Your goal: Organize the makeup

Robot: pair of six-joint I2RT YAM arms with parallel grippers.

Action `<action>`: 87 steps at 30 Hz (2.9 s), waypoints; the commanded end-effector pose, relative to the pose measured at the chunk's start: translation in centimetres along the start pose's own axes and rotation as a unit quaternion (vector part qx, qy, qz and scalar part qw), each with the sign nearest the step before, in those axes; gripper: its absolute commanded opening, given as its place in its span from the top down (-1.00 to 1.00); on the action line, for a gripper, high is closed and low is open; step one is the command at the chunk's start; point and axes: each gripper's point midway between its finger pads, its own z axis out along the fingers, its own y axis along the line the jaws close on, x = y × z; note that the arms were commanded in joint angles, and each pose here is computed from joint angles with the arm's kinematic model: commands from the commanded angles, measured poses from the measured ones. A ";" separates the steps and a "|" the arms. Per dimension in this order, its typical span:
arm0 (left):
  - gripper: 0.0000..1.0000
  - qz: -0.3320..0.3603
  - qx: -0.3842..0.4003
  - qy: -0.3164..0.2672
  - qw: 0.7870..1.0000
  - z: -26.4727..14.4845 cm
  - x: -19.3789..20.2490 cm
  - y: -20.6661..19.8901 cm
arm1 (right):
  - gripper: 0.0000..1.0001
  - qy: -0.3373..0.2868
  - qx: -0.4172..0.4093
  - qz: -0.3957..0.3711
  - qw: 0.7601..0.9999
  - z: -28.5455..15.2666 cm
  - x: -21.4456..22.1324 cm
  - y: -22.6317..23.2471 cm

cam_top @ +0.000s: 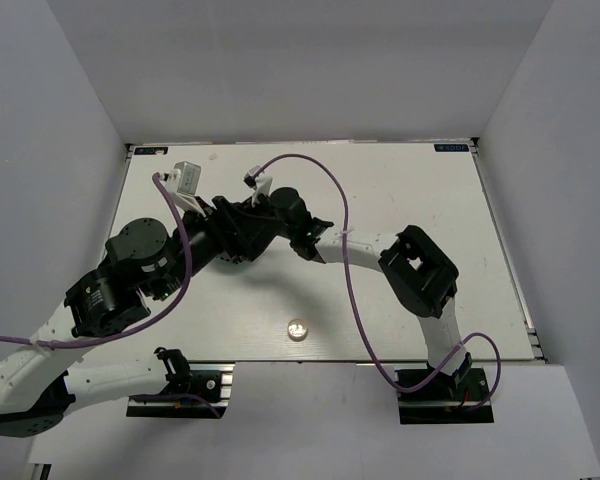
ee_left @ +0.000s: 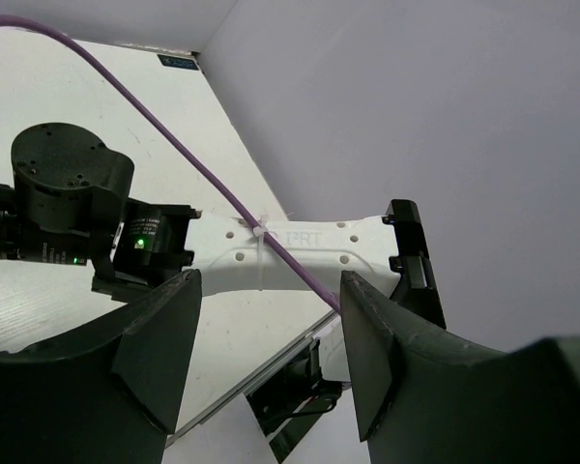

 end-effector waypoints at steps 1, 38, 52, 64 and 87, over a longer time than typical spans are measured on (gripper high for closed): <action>-0.38 0.002 -0.003 -0.002 1.000 -0.3 0.0 0.2 | 0.78 -0.047 0.002 -0.014 0.999 0.2 -2.0 0.5; -0.37 -0.012 0.006 0.007 1.000 -0.6 0.8 0.3 | -0.60 -0.045 -0.019 -0.072 0.996 -2.1 -1.1 1.6; -0.36 -0.016 0.001 0.012 1.000 -0.5 1.2 0.6 | -0.78 -0.045 -0.005 -0.067 0.997 -1.2 -0.9 0.7; -0.33 -0.012 -0.019 0.034 0.999 0.4 2.5 1.3 | -0.78 -0.079 0.001 -0.087 0.993 -3.2 -5.4 0.4; -0.04 0.037 -0.205 0.439 0.874 4.2 26.0 10.1 | -0.38 0.215 0.028 0.050 0.975 -25.6 0.9 -11.2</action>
